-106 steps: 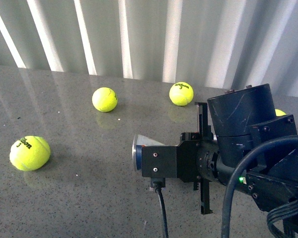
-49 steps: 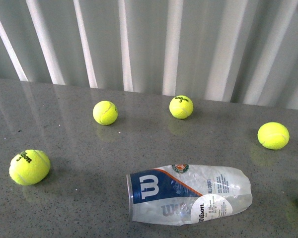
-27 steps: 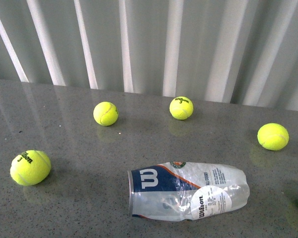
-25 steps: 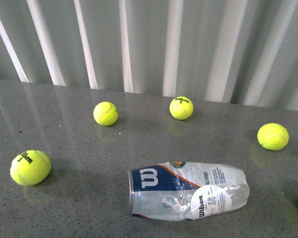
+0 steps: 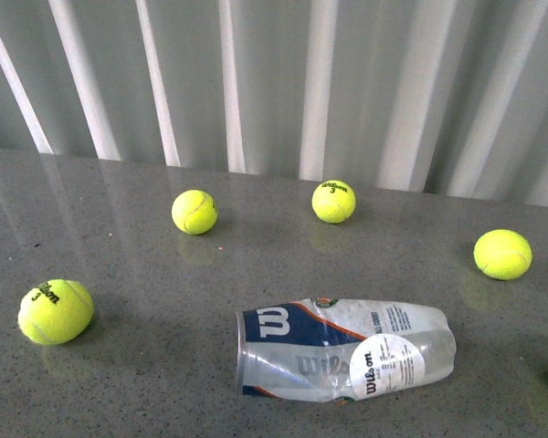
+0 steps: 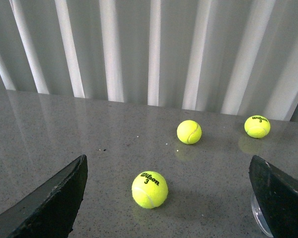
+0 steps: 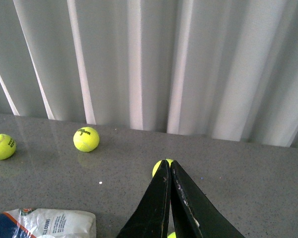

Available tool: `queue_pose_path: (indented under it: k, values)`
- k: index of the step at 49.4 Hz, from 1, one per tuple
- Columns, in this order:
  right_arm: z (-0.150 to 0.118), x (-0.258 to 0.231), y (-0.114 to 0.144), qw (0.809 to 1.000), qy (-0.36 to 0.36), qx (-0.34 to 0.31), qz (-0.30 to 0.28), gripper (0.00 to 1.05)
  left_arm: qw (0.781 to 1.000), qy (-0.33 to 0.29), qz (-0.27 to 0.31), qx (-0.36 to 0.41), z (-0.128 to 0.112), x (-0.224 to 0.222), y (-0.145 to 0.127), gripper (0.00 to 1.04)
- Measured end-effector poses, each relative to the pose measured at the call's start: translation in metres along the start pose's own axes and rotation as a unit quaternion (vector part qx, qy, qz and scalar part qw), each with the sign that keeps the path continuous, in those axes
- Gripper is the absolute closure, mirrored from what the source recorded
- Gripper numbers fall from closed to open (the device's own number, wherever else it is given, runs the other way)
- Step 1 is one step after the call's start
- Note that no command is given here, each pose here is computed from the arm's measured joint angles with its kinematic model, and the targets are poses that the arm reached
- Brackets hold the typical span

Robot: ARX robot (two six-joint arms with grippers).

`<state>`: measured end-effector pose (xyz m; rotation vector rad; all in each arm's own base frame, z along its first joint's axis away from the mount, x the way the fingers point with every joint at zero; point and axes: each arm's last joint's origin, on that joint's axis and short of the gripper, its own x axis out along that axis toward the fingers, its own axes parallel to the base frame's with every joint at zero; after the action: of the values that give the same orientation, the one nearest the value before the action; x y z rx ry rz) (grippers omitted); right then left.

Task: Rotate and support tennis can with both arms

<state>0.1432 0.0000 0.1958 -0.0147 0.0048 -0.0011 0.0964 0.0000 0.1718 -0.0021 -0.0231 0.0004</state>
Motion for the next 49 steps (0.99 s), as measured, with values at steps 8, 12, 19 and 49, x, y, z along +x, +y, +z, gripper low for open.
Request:
queue_pose_path:
  k: [8, 12, 19, 49]
  values:
    - [-0.008, -0.007, 0.0, 1.0, 0.001, 0.001, 0.0, 1.01, 1.0, 0.0, 0.0, 0.0, 0.0, 0.0, 0.0, 0.07]
    - [-0.011, -0.011, 0.0, 1.0, 0.001, 0.001, 0.0, 1.01, 1.0, 0.0, 0.0, 0.0, 0.0, 0.0, 0.0, 0.07]
    - [-0.017, -0.017, 0.0, 1.0, 0.0, 0.001, 0.0, 1.01, 1.0, 0.0, 0.0, 0.0, 0.0, 0.0, 0.0, 0.07]
    - [-0.028, -0.032, 0.0, 1.0, -0.006, 0.001, 0.0, 1.01, 1.0, 0.0, 0.0, 0.0, 0.0, 0.0, 0.0, 0.07]
